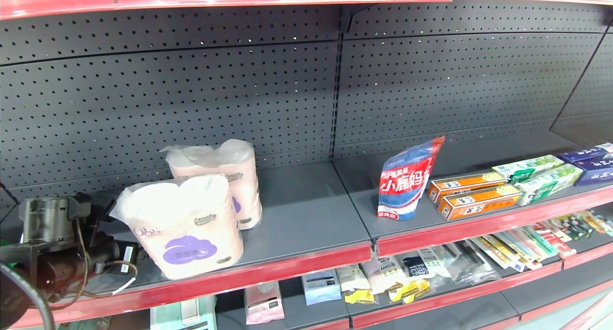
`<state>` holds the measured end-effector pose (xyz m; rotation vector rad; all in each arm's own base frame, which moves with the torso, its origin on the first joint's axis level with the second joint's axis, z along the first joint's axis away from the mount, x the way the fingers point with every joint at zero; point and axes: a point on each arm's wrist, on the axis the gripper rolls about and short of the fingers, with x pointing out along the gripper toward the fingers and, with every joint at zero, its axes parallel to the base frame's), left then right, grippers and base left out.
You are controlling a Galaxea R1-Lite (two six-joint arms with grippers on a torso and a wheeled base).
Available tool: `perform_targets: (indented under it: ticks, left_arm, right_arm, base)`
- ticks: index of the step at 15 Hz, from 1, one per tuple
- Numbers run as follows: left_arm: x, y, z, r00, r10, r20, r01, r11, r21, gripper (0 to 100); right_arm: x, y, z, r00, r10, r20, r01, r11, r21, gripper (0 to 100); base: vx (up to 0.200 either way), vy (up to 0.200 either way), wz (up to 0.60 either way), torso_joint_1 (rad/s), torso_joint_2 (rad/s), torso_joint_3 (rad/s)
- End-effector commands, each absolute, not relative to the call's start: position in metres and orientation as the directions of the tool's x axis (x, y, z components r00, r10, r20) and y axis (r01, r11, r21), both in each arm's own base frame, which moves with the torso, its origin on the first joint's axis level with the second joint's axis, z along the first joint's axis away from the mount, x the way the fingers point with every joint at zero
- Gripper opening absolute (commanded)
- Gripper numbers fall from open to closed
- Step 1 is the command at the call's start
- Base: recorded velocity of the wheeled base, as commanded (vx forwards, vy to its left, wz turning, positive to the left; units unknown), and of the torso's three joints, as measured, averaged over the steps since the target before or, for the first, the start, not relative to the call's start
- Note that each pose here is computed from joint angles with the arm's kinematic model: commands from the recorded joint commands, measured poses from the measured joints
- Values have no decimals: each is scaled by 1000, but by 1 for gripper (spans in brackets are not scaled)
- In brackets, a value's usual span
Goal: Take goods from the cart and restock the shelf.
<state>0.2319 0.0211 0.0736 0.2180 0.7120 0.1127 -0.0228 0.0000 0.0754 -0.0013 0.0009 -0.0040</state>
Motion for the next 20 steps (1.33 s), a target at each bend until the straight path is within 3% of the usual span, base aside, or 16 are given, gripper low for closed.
perform_targets:
  ticks: [1, 16, 17, 20]
  left_arm:
    - [234, 19, 67, 738, 178, -651, -21, 970, 242, 100]
    - [239, 23, 68, 751, 199, -630, -28, 962, 271, 100]
    - [238, 35, 71, 749, 235, -619, -27, 945, 326, 100]
    - [242, 39, 70, 746, 247, -618, -29, 940, 340, 100]
  right_arm:
    - [-23, 0, 75, 1000, -5, 0, 5, 1000, -2, 100]
    - [-23, 0, 75, 1000, -5, 0, 5, 1000, -2, 100]
    - [-23, 0, 76, 1000, -5, -2, 5, 1000, -2, 100]
    - [-23, 0, 75, 1000, -5, 0, 5, 1000, -2, 100]
  base:
    - [0, 0, 0, 0, 0, 0]
    - [0, 0, 0, 0, 0, 0]
    - [0, 0, 0, 0, 0, 0]
    - [0, 0, 0, 0, 0, 0]
